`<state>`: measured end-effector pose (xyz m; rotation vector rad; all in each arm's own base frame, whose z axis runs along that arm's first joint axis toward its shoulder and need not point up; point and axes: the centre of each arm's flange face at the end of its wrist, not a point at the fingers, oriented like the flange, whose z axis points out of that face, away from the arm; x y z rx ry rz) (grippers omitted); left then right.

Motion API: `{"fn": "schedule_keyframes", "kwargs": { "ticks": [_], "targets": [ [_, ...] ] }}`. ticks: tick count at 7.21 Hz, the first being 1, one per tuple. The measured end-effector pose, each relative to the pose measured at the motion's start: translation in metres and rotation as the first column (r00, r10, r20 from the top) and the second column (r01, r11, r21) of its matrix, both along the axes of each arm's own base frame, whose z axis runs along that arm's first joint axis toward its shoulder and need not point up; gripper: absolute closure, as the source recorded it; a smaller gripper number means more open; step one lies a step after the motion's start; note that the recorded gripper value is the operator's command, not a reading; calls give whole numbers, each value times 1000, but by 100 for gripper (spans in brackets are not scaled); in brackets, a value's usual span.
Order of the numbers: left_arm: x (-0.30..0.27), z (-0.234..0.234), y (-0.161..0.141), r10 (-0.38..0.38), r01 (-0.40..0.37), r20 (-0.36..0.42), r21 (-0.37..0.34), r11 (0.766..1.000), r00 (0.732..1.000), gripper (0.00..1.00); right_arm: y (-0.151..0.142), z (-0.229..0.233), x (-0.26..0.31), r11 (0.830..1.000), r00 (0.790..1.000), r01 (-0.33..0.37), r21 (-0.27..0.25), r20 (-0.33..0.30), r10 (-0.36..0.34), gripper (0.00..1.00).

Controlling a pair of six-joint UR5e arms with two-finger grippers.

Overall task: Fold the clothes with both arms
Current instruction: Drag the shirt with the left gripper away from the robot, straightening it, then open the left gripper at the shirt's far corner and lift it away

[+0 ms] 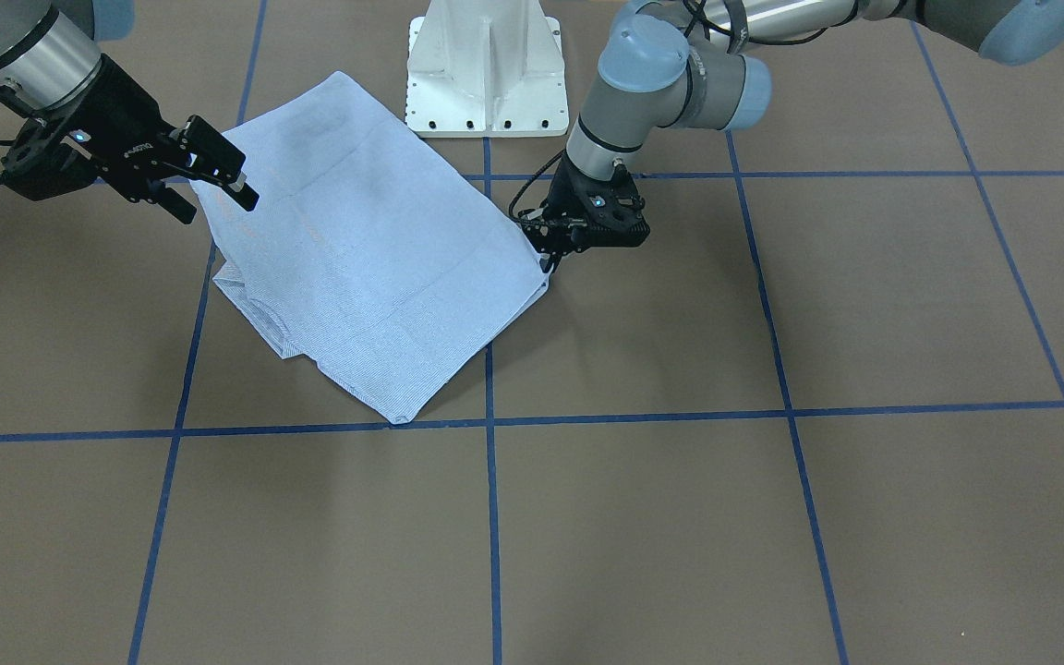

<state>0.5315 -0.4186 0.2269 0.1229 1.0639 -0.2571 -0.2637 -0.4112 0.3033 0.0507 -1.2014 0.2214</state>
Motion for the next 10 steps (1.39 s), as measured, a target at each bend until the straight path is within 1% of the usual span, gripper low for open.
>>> {"fn": "schedule_keyframes", "kwargs": {
  "ticks": [1, 3, 5, 6, 8, 10],
  "targets": [
    [-2, 2, -36, -32, 31, 34, 29, 999, 999, 100, -2, 1, -1, 1000, 1000, -7, 2, -4, 7, 0],
    [-18, 24, -106, -86, 76, 98, 98, 992, 991, 100, -4, 0, -2, 1000, 1000, -17, 6, -7, 17, 0],
    [-16, 38, -161, -153, 138, 79, 177, 975, 985, 100, -5, 1, -4, 1000, 1000, -19, 7, -9, 19, 0],
    [-14, 37, -177, -173, 157, 60, 207, 966, 983, 100, -6, 3, -5, 1000, 1000, -19, 4, -12, 19, 0],
    [-10, 30, -193, -200, 188, 17, 269, 945, 980, 100, -7, 5, -6, 1000, 1000, -19, 3, -15, 19, 0],
    [4, 22, -214, -249, 243, -23, 323, 915, 968, 100, -7, 5, -6, 1000, 1000, -20, 3, -15, 20, 0]
  ]
}}
